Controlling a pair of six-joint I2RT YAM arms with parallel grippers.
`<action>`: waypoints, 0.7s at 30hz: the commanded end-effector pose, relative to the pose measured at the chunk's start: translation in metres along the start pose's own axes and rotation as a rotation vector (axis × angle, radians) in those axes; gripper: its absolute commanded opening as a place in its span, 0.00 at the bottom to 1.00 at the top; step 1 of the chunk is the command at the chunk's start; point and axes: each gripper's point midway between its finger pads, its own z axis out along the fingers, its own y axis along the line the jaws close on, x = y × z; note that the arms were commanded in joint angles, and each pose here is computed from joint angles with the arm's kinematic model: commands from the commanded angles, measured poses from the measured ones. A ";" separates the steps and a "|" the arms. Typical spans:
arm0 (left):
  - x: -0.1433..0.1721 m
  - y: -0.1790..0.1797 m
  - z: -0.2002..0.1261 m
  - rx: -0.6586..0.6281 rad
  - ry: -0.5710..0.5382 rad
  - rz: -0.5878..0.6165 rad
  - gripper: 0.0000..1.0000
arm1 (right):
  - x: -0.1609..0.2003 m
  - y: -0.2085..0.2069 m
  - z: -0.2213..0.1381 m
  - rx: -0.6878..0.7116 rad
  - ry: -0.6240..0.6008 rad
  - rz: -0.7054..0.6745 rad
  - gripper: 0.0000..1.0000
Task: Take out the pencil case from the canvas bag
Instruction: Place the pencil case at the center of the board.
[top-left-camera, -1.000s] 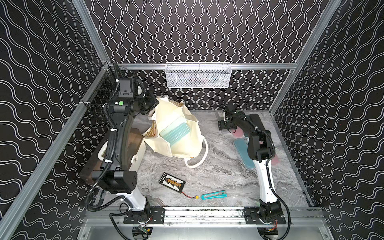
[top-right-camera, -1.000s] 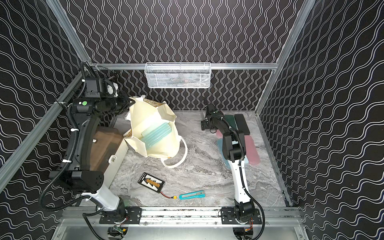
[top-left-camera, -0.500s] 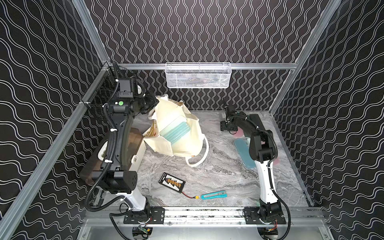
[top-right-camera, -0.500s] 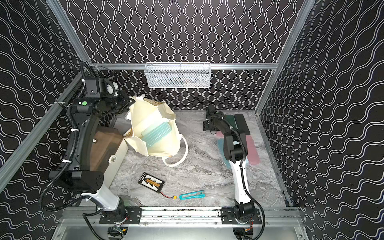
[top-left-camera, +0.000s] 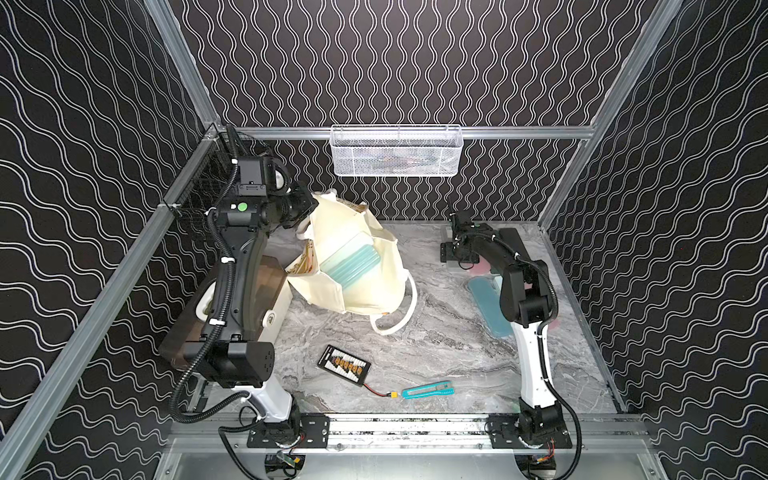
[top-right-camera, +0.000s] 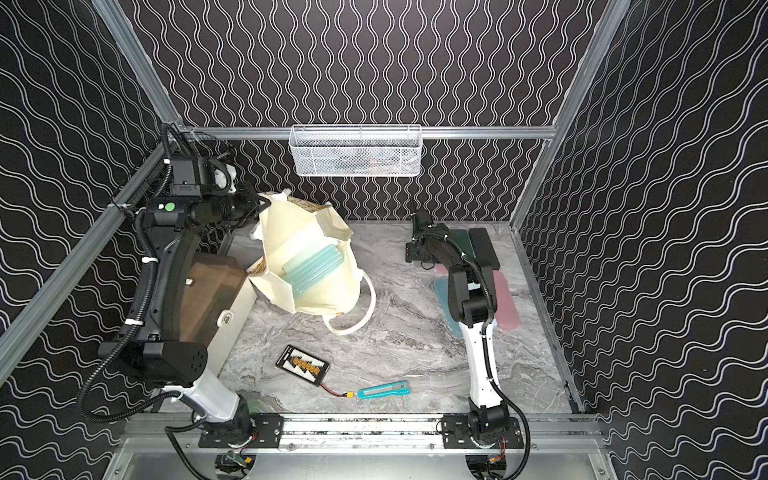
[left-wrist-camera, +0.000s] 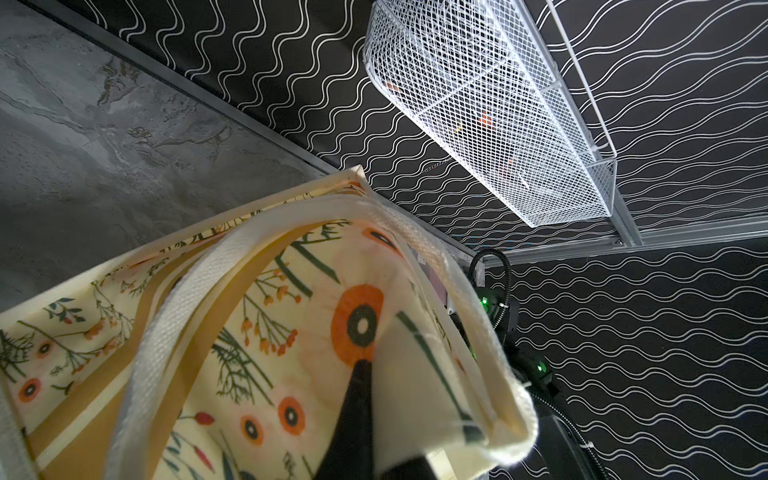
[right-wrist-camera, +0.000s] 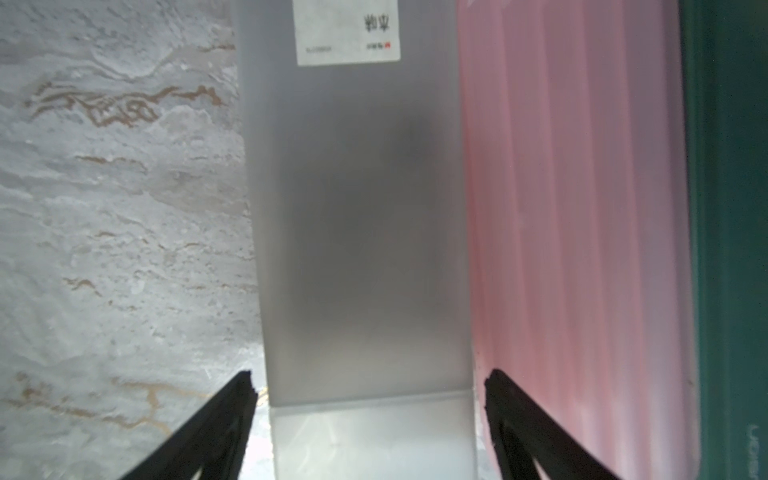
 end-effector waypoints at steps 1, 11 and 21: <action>-0.018 -0.024 -0.011 0.092 -0.076 0.057 0.00 | -0.007 -0.003 -0.020 0.004 -0.020 0.010 0.92; -0.012 -0.053 0.000 0.283 -0.016 0.132 0.00 | -0.029 0.002 -0.147 -0.130 -0.324 0.031 0.90; 0.008 -0.082 0.017 0.427 0.023 0.243 0.00 | 0.020 0.054 -0.304 -0.315 -0.738 -0.144 0.74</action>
